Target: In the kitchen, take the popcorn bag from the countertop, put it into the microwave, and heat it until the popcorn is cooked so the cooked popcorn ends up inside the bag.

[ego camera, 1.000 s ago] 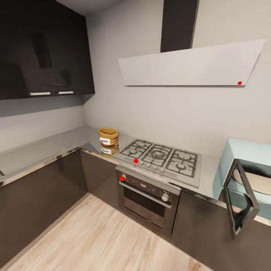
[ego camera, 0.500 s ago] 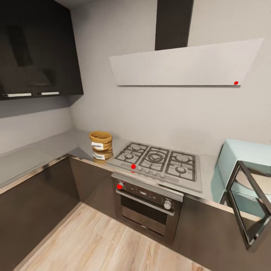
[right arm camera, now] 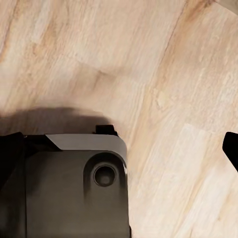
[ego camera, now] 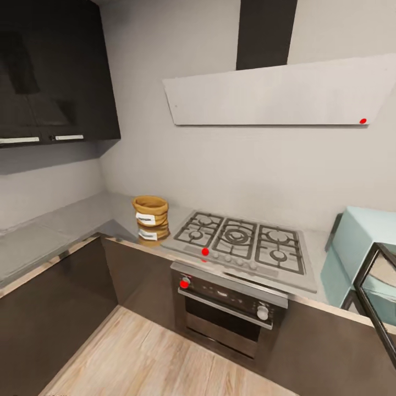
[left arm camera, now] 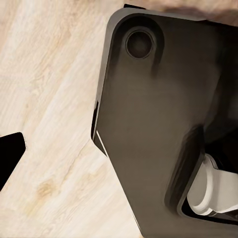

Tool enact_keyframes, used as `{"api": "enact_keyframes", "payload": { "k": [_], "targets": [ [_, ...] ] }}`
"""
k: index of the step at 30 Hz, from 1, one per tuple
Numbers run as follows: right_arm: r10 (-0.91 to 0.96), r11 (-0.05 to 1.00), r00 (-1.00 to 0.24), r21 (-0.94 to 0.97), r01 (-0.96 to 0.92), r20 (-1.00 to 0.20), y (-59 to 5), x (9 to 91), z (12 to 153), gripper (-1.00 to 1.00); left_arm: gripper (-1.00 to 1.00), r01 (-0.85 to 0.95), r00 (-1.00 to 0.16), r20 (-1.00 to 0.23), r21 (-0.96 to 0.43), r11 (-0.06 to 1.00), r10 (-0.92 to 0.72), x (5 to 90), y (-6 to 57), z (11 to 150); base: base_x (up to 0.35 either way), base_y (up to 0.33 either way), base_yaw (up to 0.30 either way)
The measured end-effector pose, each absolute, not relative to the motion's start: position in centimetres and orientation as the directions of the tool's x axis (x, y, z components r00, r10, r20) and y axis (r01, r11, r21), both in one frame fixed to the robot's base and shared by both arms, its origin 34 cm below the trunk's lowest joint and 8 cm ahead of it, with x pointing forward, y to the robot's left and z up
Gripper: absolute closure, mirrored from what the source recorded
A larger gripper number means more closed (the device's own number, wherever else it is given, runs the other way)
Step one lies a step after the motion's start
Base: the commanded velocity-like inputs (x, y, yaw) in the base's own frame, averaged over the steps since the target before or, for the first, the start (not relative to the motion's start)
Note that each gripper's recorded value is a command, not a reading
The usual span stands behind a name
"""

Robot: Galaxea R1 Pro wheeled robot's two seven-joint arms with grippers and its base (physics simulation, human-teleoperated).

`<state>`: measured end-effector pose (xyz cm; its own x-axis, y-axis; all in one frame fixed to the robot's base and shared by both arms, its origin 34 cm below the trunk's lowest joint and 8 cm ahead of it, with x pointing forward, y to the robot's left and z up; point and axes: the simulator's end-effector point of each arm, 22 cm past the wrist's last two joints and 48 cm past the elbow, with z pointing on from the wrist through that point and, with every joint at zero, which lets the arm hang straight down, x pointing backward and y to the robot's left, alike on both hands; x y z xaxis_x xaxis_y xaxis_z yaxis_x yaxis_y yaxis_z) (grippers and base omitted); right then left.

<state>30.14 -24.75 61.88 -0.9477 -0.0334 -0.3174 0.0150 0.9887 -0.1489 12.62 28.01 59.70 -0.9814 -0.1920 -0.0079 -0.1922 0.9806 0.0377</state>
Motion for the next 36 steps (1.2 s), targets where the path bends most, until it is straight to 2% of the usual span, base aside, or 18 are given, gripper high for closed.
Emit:
{"api": "enact_keyframes", "payload": {
  "k": [9, 36],
  "targets": [
    [-0.034, 0.989, -0.948, -0.149, 0.015, -0.317, -24.75, 30.14, 61.88, -1.00, -1.00, -0.191, -0.982, -0.008, 0.038, 0.981, -0.191, 12.62, 28.01, 59.70, 0.158, 0.270, 0.217],
    [-0.033, 0.989, -0.948, -0.149, 0.015, -0.316, -24.76, 30.11, 61.88, -1.00, -1.00, -0.191, -0.982, -0.008, 0.038, 0.981, -0.190, 12.63, 28.01, 59.71, 0.243, 0.261, 0.003]
  ]
}}
